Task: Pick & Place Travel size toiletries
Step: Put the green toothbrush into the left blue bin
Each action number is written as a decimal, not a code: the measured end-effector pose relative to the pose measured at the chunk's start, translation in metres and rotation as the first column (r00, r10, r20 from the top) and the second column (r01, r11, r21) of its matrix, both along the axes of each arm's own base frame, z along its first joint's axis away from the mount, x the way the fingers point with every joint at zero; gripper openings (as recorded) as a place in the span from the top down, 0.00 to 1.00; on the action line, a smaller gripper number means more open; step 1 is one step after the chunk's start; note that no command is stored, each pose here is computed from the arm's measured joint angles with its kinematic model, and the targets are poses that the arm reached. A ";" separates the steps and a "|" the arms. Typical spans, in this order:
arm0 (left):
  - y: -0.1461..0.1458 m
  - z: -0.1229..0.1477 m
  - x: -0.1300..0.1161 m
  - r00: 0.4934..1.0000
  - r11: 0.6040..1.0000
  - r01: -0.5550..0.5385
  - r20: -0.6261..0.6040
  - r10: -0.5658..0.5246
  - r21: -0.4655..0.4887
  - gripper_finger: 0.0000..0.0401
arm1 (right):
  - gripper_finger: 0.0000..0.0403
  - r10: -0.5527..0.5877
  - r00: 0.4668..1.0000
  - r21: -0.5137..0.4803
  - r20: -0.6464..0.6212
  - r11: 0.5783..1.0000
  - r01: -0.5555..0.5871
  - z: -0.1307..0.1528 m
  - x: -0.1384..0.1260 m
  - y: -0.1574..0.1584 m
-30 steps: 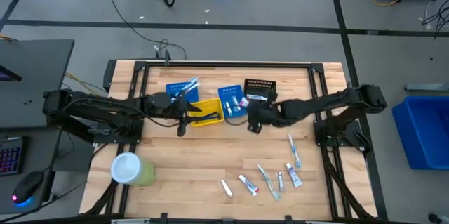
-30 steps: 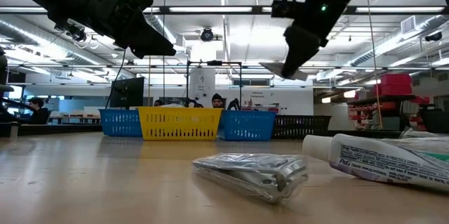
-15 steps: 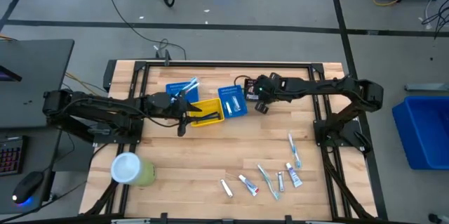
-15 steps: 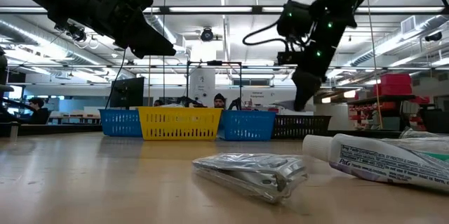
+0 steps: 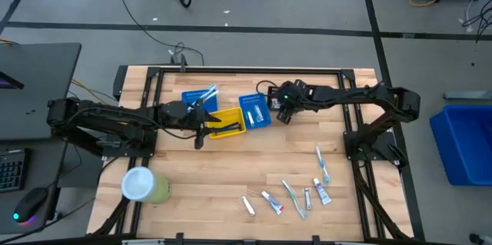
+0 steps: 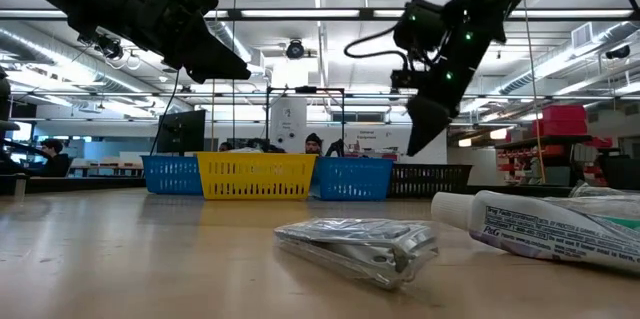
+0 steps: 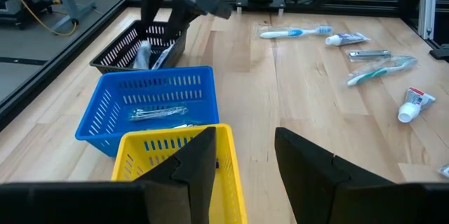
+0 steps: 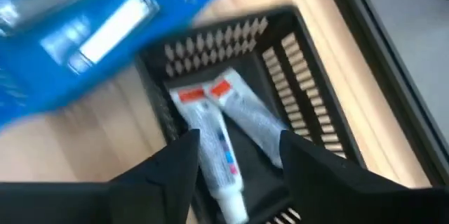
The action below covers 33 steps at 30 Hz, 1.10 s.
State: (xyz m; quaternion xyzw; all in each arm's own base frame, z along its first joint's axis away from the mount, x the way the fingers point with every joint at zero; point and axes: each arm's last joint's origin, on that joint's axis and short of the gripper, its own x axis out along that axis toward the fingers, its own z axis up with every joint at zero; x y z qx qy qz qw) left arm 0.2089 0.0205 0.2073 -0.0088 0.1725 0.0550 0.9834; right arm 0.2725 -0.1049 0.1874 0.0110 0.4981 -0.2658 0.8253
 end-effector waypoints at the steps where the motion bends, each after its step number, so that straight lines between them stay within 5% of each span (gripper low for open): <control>1: 0.000 0.000 0.000 1.000 1.000 0.000 0.000 0.000 0.000 0.62 | 0.47 0.003 1.000 0.007 0.008 1.000 -0.003 0.003 0.003 0.003; 6: 0.000 0.000 0.000 1.000 1.000 0.000 -0.001 0.000 0.000 0.62 | 0.47 0.022 1.000 0.063 0.007 0.998 -0.022 0.026 0.016 0.030; 11: 0.000 0.000 0.000 1.000 1.000 0.000 0.000 0.000 0.000 0.62 | 0.51 -0.052 0.996 0.266 -0.075 0.962 0.070 0.046 0.014 0.068; 17: 0.000 0.000 0.000 1.000 1.000 -0.006 0.001 0.006 -0.017 0.62 | 0.54 -0.162 0.940 0.484 -0.299 0.824 0.295 0.045 -0.005 0.115; 21: 0.000 0.000 0.000 1.000 1.000 -0.006 0.001 0.006 -0.018 0.62 | 0.55 -0.271 0.884 0.519 -0.381 0.729 0.447 0.045 -0.013 0.147; 26: 0.000 0.000 0.000 1.000 1.000 -0.006 0.001 0.006 -0.018 0.62 | 0.55 -0.267 0.913 0.581 -0.308 0.708 0.402 0.044 -0.010 0.188; 33: 0.000 0.000 0.000 1.000 1.000 -0.007 0.001 0.007 -0.022 0.62 | 0.55 -0.186 0.961 0.624 -0.203 0.732 0.274 0.025 0.000 0.239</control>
